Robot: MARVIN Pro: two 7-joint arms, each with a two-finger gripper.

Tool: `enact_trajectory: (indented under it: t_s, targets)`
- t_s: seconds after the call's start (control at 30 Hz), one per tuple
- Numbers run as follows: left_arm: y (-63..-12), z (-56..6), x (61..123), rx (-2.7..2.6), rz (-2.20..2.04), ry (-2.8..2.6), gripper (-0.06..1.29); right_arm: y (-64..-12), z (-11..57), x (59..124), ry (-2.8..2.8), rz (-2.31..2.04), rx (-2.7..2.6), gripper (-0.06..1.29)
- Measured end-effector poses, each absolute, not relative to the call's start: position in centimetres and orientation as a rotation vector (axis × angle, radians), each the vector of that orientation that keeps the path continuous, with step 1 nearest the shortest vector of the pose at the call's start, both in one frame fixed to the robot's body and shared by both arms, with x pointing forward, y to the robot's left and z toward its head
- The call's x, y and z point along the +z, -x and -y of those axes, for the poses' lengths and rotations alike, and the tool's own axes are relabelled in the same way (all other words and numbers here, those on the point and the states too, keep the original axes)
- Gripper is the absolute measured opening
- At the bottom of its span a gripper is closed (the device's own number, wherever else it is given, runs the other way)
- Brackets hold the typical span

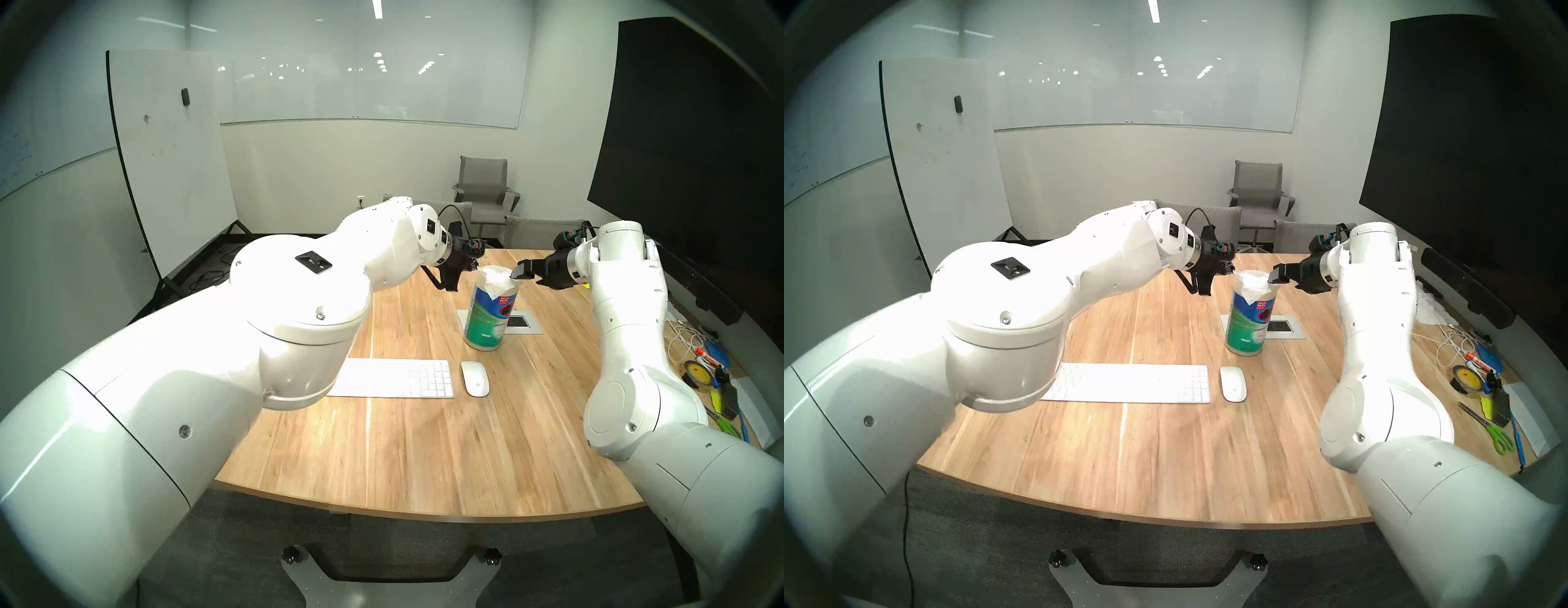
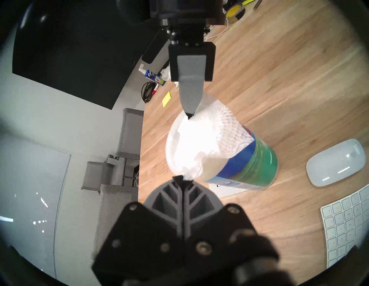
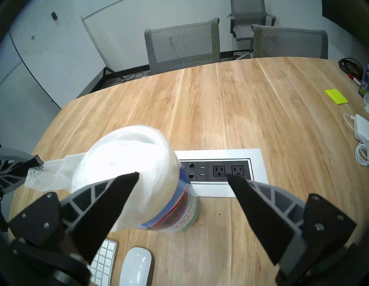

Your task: Wipe the keyboards and mice with a disinfecting wipe, then set the wipe down

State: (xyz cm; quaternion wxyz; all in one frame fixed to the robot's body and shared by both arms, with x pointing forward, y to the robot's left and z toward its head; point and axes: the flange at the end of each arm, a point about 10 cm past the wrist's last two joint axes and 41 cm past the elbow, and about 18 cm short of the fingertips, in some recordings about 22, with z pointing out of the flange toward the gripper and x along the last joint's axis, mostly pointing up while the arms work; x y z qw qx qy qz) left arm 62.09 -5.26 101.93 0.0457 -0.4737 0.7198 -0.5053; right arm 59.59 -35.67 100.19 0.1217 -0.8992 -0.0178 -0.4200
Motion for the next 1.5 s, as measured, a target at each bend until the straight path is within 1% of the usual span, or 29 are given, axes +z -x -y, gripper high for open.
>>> enact_trajectory:
  t_s: [0.7, 1.5]
  targets:
    - [-62.2, 4.6, 104.7, -1.695, -2.196, 1.593, -0.02, -59.6, 35.7, 100.4, 2.636, 0.064, -1.229, 1.23]
    - [-61.4, 4.2, 104.7, -1.889, -2.244, 1.820, -0.02, -59.7, 35.6, 100.7, 2.647, 0.080, -1.232, 1.23]
